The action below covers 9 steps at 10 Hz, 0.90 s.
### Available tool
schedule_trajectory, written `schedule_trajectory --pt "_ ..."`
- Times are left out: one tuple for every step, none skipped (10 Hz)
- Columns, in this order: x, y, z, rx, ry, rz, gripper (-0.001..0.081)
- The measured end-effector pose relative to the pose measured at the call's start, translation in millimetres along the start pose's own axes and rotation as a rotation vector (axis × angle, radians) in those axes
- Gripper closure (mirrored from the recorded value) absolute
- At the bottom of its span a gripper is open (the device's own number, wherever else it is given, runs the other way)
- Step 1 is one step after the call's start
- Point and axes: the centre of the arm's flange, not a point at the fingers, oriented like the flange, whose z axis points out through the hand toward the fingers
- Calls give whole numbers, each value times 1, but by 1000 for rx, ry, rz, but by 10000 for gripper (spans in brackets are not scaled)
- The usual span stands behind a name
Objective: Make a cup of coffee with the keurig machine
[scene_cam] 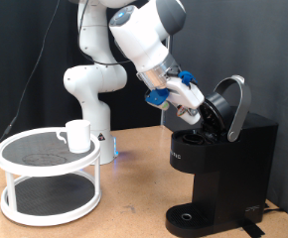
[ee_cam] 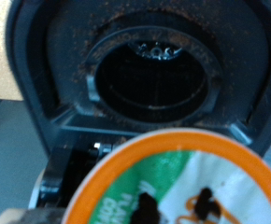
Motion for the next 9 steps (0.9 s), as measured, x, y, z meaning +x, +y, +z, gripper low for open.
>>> schedule_trajectory --pt "1 -1 7 0 9 2 446" --pt "3 0 13 3 16 3 446" --pt "4 -1 20 5 24 5 446" --pt "6 -1 27 4 33 7 446" --pt "8 0 32 4 39 9 446" --pt "8 -1 33 13 38 8 446" --pt "9 -1 33 17 37 10 446" --pt "11 -2 34 20 38 13 446" --pt "13 -2 36 21 40 17 446"
